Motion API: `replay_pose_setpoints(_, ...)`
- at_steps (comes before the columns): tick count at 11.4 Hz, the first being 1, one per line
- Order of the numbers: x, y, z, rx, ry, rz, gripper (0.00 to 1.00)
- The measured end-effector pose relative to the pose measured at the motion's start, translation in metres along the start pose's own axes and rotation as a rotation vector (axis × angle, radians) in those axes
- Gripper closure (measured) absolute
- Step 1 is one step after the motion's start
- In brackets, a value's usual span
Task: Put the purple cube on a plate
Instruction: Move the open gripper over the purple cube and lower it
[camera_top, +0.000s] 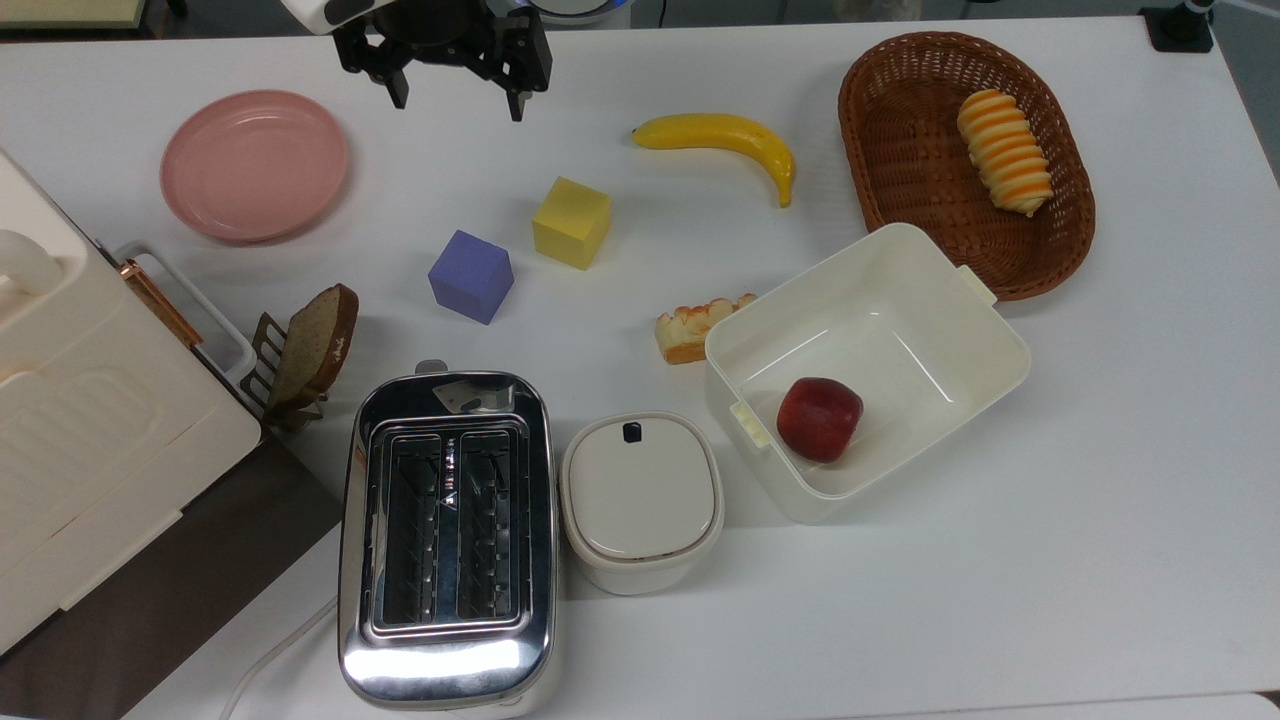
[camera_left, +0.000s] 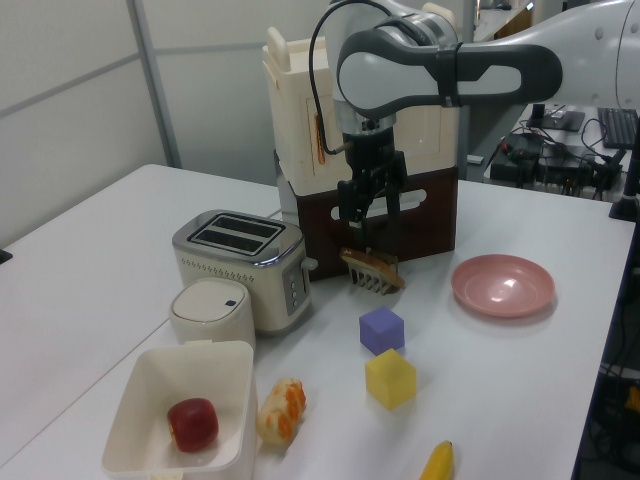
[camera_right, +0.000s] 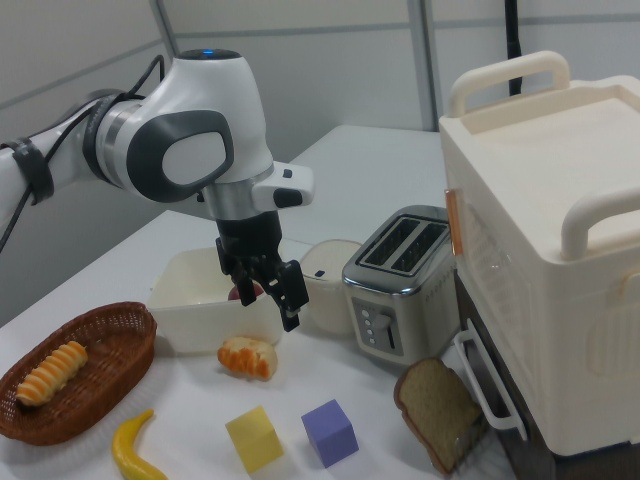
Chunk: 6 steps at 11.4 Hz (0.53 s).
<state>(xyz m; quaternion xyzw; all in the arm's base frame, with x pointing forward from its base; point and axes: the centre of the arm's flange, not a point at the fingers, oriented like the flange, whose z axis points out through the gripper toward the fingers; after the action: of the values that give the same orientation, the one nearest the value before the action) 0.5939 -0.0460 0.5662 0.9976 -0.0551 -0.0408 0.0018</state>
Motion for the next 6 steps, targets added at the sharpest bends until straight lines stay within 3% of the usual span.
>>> replay_pose_setpoints(6, -0.0035, 0.0016, -0.0092, 0.002, 0.017, 0.002, 0.00)
